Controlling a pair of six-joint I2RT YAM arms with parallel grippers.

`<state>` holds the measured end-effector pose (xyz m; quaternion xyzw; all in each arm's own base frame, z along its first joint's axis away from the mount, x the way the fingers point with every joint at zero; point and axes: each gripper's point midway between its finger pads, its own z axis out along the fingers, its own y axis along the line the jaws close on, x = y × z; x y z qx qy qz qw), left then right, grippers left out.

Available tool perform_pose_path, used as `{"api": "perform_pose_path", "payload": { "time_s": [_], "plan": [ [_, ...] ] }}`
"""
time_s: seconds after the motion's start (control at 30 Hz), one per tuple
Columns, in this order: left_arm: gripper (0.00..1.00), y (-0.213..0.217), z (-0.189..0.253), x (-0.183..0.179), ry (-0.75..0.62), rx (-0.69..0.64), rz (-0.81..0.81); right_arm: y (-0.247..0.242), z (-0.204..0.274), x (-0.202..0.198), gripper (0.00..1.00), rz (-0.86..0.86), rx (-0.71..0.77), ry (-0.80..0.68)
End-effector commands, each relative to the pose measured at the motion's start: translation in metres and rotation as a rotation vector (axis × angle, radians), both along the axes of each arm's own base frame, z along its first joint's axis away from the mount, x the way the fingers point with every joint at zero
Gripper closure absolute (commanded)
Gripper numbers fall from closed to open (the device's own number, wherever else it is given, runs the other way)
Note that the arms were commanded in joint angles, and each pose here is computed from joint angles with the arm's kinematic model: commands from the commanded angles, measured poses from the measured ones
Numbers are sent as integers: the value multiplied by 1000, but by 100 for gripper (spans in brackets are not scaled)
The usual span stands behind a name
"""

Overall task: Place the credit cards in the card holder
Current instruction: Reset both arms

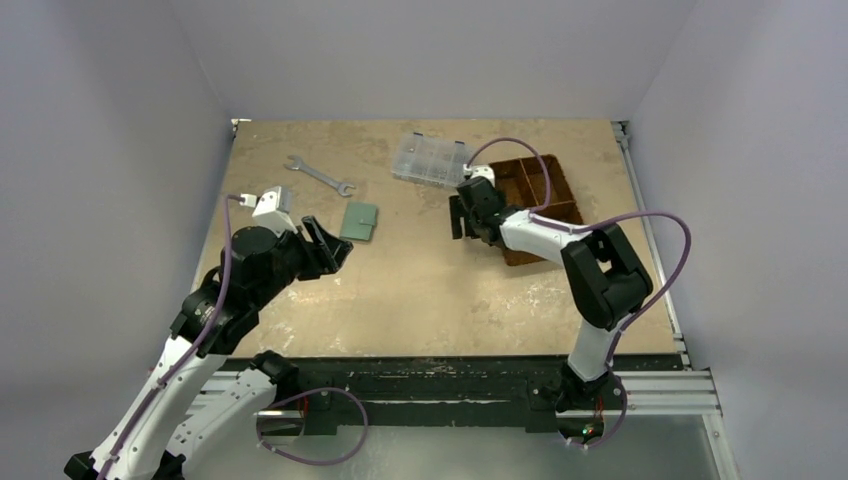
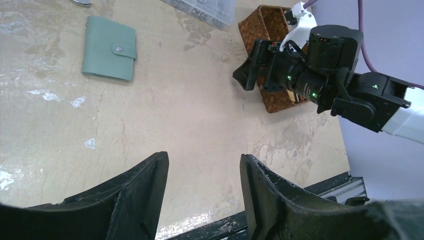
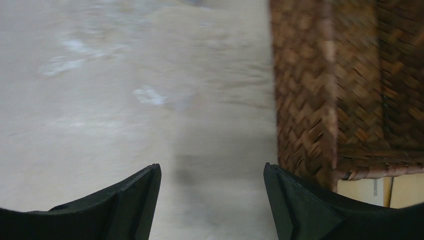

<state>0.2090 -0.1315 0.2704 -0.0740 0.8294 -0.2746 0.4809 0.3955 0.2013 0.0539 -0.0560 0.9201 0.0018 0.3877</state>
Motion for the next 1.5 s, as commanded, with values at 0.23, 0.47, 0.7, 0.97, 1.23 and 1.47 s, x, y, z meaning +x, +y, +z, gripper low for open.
{"api": "perform_pose_path", "payload": {
  "time_s": [0.23,0.47,0.7,0.97,1.23,1.47],
  "plan": [
    [41,-8,13,0,-42,-31,-44,-139,4,11,16,-363,-129,-13],
    [40,-9,21,1,-58,-24,-55,-109,71,3,1,-140,66,-105],
    [32,-10,60,8,-153,-23,-61,-103,208,-57,1,-26,259,-357],
    [14,-4,136,11,-359,-59,-42,-149,351,-148,1,-88,360,-739],
    [10,10,181,7,-493,-72,3,-176,408,-203,1,-130,408,-907],
    [10,16,189,5,-511,-66,25,-187,411,-224,1,-153,432,-976]
  ]
}}
